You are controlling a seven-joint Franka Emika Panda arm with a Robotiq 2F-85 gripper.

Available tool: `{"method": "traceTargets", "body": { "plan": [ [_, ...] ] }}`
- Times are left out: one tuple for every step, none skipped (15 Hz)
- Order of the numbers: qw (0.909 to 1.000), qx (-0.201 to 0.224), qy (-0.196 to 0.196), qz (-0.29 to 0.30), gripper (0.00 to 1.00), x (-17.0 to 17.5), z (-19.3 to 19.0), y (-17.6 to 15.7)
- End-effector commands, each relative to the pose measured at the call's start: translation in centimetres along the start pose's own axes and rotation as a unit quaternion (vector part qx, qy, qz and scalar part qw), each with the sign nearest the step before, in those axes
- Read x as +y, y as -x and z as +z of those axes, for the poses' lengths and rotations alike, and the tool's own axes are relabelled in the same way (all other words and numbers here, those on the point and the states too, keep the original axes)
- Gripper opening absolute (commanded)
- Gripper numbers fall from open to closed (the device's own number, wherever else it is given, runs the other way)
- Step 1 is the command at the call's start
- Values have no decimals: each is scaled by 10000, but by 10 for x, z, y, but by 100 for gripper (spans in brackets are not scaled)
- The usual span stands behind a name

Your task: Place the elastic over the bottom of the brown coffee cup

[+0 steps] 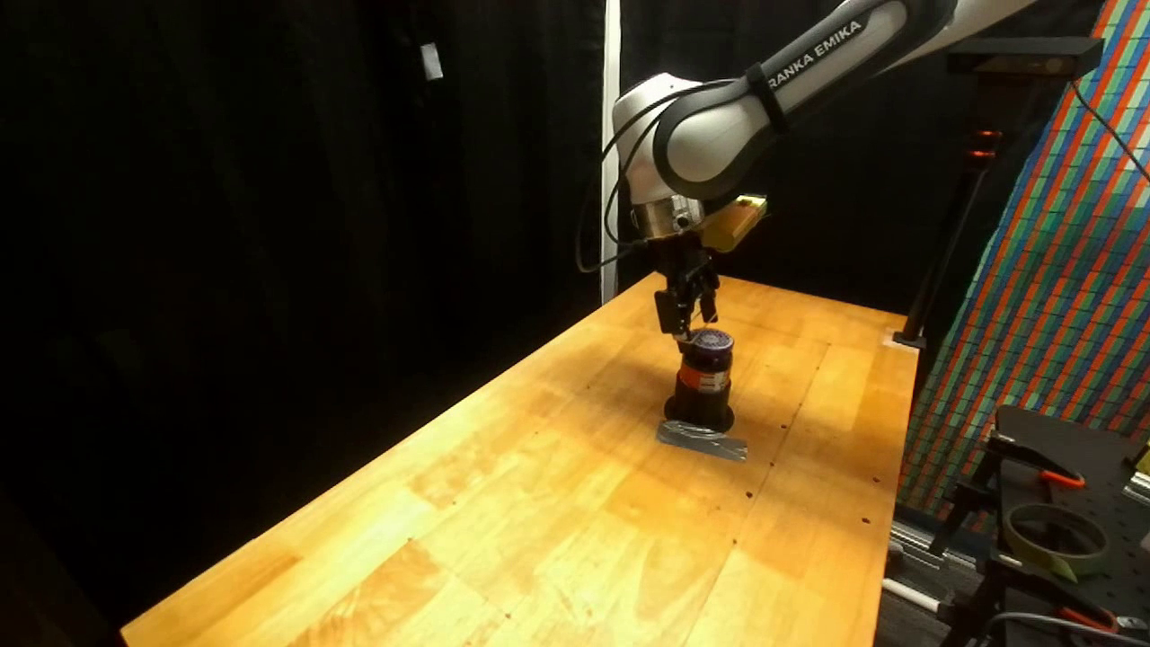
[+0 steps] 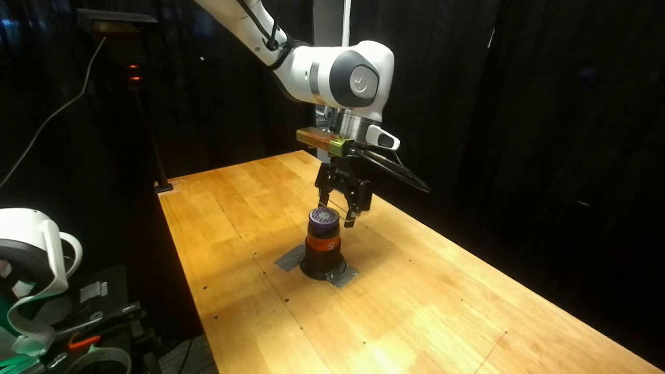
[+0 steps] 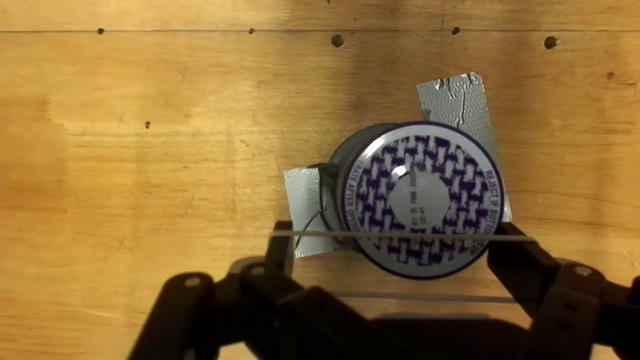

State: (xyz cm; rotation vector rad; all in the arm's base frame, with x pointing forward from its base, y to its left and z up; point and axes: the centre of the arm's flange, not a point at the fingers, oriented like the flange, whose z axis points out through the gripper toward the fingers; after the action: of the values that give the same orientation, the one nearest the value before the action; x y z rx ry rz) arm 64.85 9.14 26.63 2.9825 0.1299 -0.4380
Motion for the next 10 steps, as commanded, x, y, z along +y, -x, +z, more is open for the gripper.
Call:
{"method": "traceTargets", "body": {
  "plan": [
    [9994, -319, 103, 39, 100, 1, 3, -22],
    [9992, -378, 86, 40, 100, 1, 6, -23],
    [9990, -438, 70, 20, 100, 1, 8, -25],
    [9987, -501, 50, 25, 100, 0, 9, -25],
    [9984, -565, 28, 25, 100, 1, 9, -26],
    [9983, -587, 30, 30, 100, 2, 12, -27],
    [9980, -628, 17, 10, 100, 4, 14, -28],
    [9980, -626, 17, 25, 100, 5, 16, -29],
    [9979, -646, 9, 36, 100, 5, 19, -31],
    [9976, -686, -25, 47, 100, 6, 21, -31]
  ]
}}
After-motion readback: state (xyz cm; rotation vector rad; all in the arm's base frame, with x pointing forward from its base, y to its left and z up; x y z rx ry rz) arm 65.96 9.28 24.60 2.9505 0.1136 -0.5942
